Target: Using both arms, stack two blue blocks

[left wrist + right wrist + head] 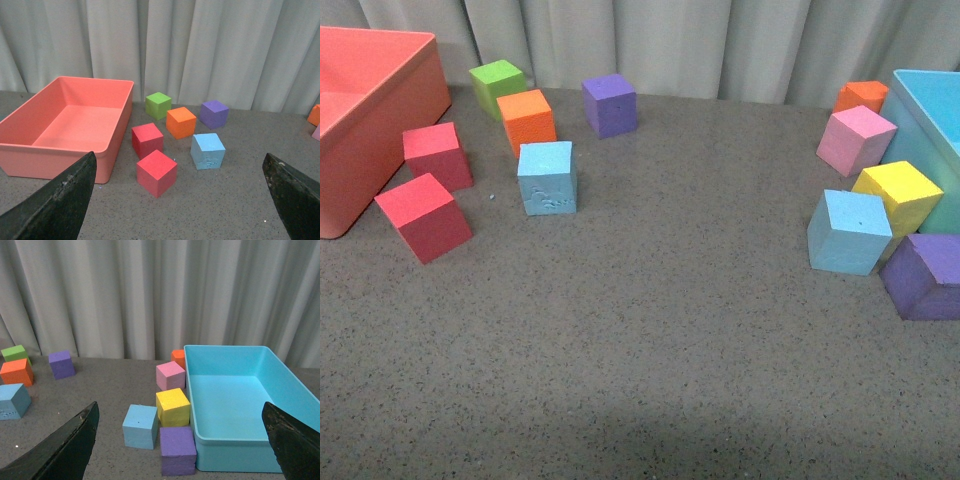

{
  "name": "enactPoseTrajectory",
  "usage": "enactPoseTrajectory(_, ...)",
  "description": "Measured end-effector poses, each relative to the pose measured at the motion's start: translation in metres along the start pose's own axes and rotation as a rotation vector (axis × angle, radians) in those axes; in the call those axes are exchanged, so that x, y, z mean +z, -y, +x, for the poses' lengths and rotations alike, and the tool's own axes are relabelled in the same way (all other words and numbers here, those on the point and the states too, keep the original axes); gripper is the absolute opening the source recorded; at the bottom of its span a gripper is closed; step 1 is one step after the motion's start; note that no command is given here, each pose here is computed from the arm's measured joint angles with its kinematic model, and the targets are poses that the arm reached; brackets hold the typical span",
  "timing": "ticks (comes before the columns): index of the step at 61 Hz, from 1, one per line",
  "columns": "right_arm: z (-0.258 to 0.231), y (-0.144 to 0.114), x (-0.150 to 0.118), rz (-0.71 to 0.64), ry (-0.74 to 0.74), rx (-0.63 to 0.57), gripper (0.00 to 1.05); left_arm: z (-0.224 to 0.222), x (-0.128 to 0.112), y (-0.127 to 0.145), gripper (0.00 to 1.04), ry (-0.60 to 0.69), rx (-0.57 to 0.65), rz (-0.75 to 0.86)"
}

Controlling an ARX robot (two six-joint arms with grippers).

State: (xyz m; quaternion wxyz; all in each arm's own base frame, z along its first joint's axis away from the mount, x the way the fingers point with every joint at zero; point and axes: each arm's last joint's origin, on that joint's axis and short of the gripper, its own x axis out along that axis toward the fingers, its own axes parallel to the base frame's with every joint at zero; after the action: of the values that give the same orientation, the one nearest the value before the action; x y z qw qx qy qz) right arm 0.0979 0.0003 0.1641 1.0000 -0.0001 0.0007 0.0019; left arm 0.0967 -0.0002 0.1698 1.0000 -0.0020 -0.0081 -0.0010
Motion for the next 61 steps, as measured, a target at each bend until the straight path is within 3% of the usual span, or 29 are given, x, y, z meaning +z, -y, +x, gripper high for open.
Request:
enactPoseTrajectory(15,0.0,0.0,0.0,-0.005,0.0,-0.007,0.95,0.0,0.0,0.0,0.98,0.0,0.0,0.0)
enactPoseTrajectory(21,0.006,0.0,0.005,-0.148,-0.012,-0.258,0.95,0.0,0.0,0.0,0.98,0.0,0.002,0.0)
enactPoseTrajectory(23,0.013,0.0,0.006,-0.185,-0.054,-0.288,0.95,0.0,0.0,0.0,0.98,0.0,0.002,0.0)
enactPoseTrajectory(38,0.09,-0.013,0.026,-0.082,-0.261,-0.126,0.95,0.0,0.0,0.0,0.98,0.0,0.001,0.0)
enactPoseTrajectory(45,0.145,-0.021,0.02,0.006,-0.455,-0.059,0.95,0.0,0.0,0.0,0.98,0.0,0.001,0.0)
enactPoseTrajectory(61,0.229,-0.035,-0.001,0.113,-0.715,-0.044,0.95,0.0,0.0,0.0,0.98,0.0,0.001,0.0)
